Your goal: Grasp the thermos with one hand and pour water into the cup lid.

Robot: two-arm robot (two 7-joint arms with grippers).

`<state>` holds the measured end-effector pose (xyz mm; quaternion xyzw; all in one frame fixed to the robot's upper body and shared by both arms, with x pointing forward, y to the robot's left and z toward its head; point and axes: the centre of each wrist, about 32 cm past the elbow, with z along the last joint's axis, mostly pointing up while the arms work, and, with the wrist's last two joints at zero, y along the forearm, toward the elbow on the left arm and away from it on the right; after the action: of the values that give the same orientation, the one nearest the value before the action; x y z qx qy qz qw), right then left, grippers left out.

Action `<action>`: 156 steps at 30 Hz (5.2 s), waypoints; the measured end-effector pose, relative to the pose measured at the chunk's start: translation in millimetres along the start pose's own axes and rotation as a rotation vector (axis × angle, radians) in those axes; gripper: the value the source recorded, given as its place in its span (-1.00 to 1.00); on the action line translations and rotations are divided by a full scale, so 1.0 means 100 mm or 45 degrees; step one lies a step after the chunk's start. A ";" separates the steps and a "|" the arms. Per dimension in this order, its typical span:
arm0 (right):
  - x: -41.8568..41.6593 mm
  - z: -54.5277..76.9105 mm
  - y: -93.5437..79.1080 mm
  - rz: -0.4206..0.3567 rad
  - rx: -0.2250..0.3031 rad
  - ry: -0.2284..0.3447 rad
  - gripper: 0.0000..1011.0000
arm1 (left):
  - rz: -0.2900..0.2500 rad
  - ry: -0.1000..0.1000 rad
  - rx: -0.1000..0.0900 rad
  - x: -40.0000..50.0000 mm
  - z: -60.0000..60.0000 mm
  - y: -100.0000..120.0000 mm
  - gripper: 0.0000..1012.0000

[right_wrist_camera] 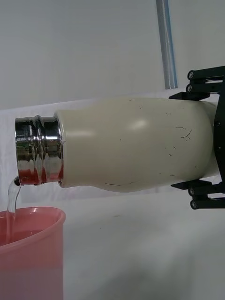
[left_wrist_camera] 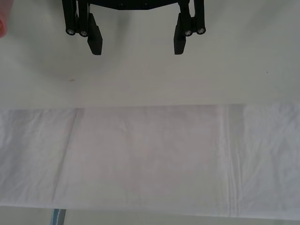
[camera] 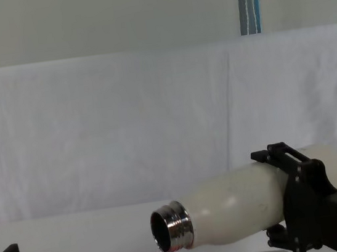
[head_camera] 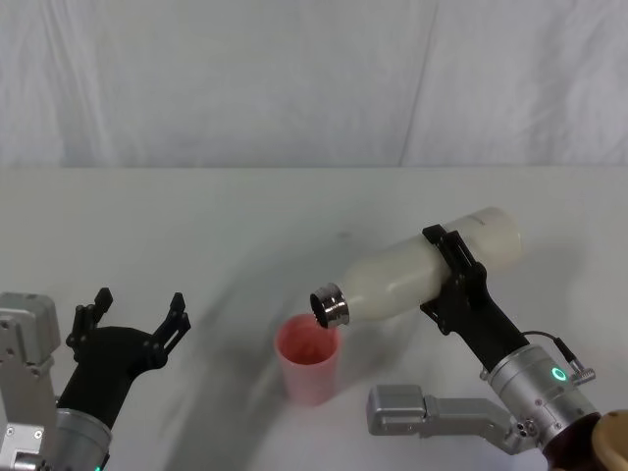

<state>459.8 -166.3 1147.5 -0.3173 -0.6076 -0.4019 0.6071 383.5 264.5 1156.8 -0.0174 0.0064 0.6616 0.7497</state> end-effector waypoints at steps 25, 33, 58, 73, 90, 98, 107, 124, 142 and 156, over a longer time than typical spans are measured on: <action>0.000 0.00 0.00 0.001 -0.002 -0.010 0.90 | 0.000 0.000 0.000 0.000 0.00 0.00 0.98; -0.003 0.00 0.00 0.002 -0.001 -0.010 0.90 | 0.000 0.000 0.000 0.000 0.00 0.00 0.98; -0.017 0.02 0.00 0.019 0.002 0.011 0.90 | 0.000 0.000 0.000 0.000 0.00 0.00 0.98; 0.031 0.03 0.01 0.042 0.001 0.150 0.90 | 0.000 0.000 0.000 0.000 0.00 0.00 0.98; 0.208 -0.04 -0.03 0.044 0.006 0.624 0.90 | 0.000 0.000 0.000 0.000 0.00 0.00 0.98; 0.304 -0.13 -0.06 0.055 0.022 0.943 0.90 | 0.000 0.000 0.000 0.000 0.00 0.00 0.98; 0.368 -0.24 -0.09 0.044 0.021 1.247 0.90 | 0.000 0.000 0.000 0.000 0.00 0.00 0.98; 0.428 -0.37 -0.12 0.022 0.010 1.630 0.90 | 0.000 0.000 0.000 0.000 0.00 0.00 0.98; 0.401 -0.46 -0.14 0.030 -0.037 1.809 0.90 | 0.000 0.000 0.000 0.000 0.00 0.00 0.98; 0.295 -0.49 -0.12 0.057 -0.100 1.910 0.90 | 0.000 0.000 0.000 0.000 0.00 0.00 0.98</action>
<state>471.6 -217.9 1172.6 0.0079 -0.0095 -0.5193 0.8545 383.5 264.5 1156.8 -0.0174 0.0064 0.6616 0.7496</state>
